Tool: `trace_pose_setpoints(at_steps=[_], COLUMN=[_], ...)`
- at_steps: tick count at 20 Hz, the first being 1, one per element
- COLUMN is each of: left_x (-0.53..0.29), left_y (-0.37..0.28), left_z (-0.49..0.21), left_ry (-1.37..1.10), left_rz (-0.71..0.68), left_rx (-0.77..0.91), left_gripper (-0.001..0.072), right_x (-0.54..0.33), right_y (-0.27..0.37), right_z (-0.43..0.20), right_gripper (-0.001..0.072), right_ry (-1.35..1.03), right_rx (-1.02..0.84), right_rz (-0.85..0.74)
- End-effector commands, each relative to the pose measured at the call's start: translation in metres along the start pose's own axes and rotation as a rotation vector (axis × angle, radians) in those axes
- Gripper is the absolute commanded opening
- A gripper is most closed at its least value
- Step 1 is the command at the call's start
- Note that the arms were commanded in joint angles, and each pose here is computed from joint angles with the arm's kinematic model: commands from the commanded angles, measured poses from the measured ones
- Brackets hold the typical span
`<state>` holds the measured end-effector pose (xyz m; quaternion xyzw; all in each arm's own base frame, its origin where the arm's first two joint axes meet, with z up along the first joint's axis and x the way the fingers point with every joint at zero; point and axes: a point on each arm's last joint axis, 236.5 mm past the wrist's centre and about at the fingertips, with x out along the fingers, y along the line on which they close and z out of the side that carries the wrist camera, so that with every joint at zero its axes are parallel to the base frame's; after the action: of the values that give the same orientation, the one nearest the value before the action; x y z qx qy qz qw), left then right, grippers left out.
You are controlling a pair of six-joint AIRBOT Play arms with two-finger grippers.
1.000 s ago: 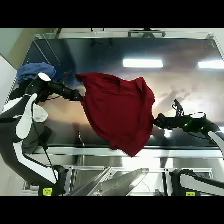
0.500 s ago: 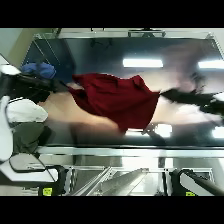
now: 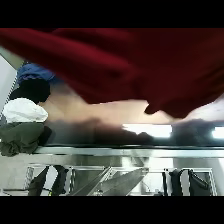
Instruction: Fold the shirts.
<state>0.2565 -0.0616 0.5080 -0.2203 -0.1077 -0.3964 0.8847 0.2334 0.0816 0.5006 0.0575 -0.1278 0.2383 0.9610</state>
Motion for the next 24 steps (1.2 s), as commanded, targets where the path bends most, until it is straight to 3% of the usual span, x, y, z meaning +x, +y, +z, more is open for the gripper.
trace_pose_setpoints(at_steps=[1,4,6,11,15,19,20,21,22,24], left_x=[-0.007,-0.007,0.003,0.055,0.064,0.066,0.068,0.070,0.069,0.054], left_y=[-0.044,0.032,0.088,0.226,0.303,0.346,0.353,0.355,0.354,0.347], left_z=[0.027,-0.006,-0.059,-0.270,-0.438,-0.514,-0.511,-0.500,-0.484,-0.444], left_ry=[-0.118,0.041,0.228,0.701,0.904,1.000,1.000,1.006,1.018,1.048], left_rz=[0.074,0.314,0.368,0.434,0.469,0.452,0.440,0.415,0.385,0.362], left_rx=[0.199,0.191,0.089,-0.186,-0.363,-0.445,-0.447,-0.445,-0.456,-0.533], left_gripper=[0.0022,0.0022,0.0021,0.0019,0.0019,0.0011,0.0043,0.0253,0.0326,0.0326], right_x=[-0.013,0.000,0.012,0.044,0.060,0.072,0.074,0.075,0.076,0.065], right_y=[0.027,-0.020,-0.067,-0.146,-0.166,-0.183,-0.190,-0.197,-0.203,-0.211], right_z=[0.018,-0.030,-0.087,-0.295,-0.444,-0.534,-0.540,-0.537,-0.527,-0.499], right_gripper=[0.0021,0.0021,0.0021,0.0021,0.0022,0.0023,0.0024,0.0109,0.0265,0.0297], right_ry=[-0.033,0.070,0.150,0.451,0.678,0.717,0.718,0.714,0.706,0.731], right_rx=[-0.098,0.072,0.244,0.606,0.735,0.847,0.853,0.842,0.825,0.773], right_rz=[-0.023,-0.027,-0.043,-0.143,-0.189,-0.243,-0.249,-0.247,-0.226,-0.143])
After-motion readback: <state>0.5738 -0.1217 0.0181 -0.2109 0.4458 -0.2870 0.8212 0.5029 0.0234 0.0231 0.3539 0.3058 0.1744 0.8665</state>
